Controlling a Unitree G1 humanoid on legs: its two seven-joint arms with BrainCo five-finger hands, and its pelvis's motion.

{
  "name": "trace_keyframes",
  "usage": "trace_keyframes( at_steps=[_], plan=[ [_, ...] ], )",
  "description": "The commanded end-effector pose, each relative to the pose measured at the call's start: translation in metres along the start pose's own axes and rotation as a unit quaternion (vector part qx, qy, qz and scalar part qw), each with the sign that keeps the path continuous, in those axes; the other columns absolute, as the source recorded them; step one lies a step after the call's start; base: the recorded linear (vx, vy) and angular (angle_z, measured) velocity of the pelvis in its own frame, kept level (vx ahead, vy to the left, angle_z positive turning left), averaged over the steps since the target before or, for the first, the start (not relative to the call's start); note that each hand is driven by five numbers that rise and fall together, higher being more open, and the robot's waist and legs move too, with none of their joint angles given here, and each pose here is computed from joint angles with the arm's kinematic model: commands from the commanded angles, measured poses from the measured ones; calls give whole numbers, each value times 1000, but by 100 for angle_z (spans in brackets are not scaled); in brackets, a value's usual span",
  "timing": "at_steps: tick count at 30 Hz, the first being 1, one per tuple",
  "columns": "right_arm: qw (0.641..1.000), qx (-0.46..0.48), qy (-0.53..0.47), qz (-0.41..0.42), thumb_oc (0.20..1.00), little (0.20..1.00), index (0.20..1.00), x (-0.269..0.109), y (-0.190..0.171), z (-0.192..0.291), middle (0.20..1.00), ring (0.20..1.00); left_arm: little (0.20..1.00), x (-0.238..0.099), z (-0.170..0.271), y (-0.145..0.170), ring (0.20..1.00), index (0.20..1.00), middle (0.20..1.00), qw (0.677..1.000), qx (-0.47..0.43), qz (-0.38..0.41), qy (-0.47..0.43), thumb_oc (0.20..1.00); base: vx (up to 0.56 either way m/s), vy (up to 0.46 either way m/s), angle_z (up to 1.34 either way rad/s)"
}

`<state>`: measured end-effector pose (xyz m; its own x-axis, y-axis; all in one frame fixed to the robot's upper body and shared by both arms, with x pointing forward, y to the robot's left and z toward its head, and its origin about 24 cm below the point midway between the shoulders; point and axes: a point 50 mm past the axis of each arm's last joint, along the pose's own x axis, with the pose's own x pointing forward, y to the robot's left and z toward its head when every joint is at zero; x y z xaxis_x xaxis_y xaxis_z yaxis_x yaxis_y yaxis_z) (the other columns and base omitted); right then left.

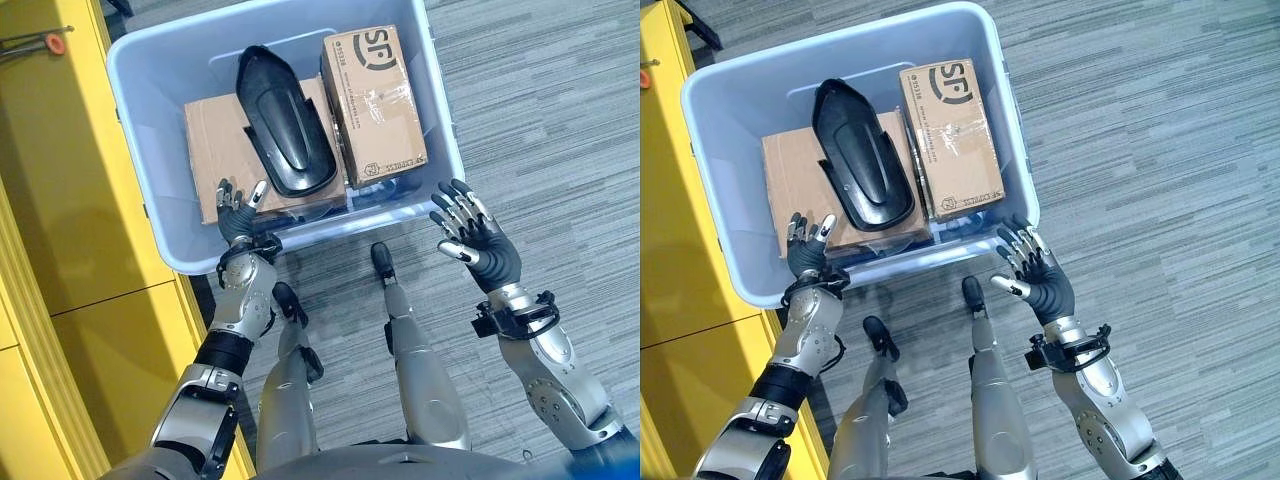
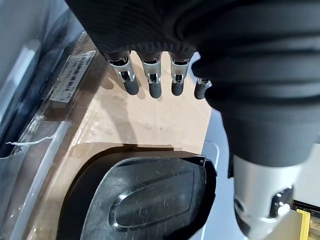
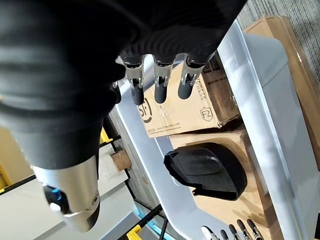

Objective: Move parts from the plastic box to the shelf.

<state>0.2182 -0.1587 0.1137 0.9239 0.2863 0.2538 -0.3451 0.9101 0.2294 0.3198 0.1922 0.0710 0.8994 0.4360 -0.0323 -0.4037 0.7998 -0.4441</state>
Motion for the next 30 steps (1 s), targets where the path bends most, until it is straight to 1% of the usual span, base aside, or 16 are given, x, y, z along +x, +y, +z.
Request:
trace_keyframes(
  at_steps=[1,16,30],
  plan=[
    [1000,-12,-29,1,1000,1000,1000,-5,1,11,1000,1000,1000,12,28,3,1000,1000,1000,998,10,6,-62,1000,0,0,0],
    [1000,-5,-19,0,1000,1000,1000,-10,-2,11,1000,1000,1000,30,26,8,1000,1000,1000,997,31,54,-42,1000,29,4,-4],
    [1000,-1,-23,-11,1000,1000,1000,-15,-6,14,1000,1000,1000,48,39,-13,1000,1000,1000,996,50,53,-48,1000,4,-3,-2]
  ],
)
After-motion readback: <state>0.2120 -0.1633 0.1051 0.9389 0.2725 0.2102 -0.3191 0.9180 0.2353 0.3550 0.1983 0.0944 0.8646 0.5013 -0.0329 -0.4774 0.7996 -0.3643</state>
